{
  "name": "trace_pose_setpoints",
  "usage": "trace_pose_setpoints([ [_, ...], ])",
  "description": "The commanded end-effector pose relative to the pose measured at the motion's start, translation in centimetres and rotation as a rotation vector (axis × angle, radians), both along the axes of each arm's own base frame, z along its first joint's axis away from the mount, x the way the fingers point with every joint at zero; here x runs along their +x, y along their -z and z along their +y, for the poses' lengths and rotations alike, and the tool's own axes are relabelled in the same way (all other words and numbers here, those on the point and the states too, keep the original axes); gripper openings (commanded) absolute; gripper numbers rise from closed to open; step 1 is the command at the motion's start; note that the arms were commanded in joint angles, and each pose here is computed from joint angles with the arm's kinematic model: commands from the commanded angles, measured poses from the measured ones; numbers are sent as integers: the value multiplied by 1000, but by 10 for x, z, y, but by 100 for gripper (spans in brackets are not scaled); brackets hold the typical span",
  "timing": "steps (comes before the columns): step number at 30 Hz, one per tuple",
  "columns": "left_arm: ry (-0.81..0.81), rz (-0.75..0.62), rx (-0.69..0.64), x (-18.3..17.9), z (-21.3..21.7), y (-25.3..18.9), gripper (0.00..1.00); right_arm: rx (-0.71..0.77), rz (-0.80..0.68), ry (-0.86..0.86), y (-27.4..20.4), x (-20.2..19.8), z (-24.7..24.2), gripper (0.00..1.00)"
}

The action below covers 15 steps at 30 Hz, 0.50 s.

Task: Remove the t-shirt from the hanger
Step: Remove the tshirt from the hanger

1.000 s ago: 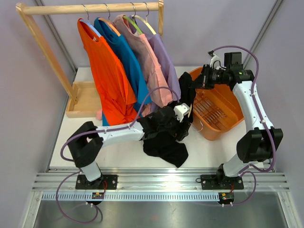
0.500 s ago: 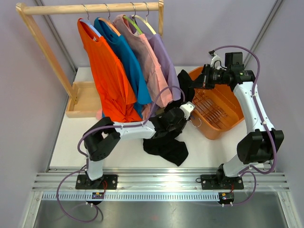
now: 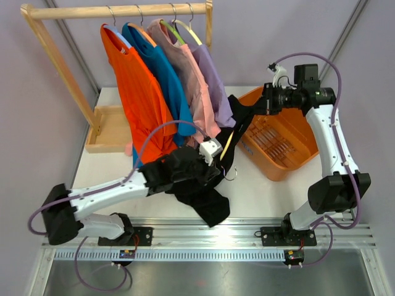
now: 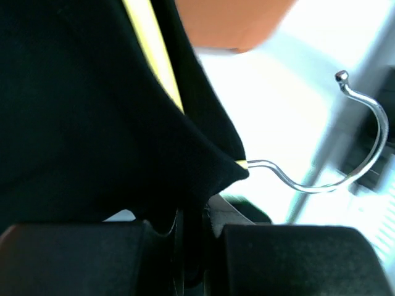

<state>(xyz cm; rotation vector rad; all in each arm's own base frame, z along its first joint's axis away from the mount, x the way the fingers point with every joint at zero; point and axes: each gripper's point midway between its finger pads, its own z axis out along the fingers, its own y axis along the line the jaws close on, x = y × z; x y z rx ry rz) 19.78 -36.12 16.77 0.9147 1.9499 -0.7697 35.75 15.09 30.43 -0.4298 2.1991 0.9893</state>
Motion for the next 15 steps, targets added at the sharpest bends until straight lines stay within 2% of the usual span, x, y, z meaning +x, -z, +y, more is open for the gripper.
trace_pose_setpoints([
  [1, 118, -18, -100, -38, 28, -53, 0, -89, -164, 22, -28, 9, -11, 0],
  [3, 151, 6, -95, -52, 42, -57, 0, -96, -182, 62, -32, 21, -15, 0],
  [7, 336, 162, -94, -105, 58, -60, 0, -68, -234, 38, -50, 25, -7, 0],
  [11, 429, 266, -83, -130, 63, -63, 0, -60, -349, -3, -71, 10, 12, 0],
  [15, 505, 313, -68, -145, 66, -69, 0, -57, -356, -28, -70, -5, 36, 0],
])
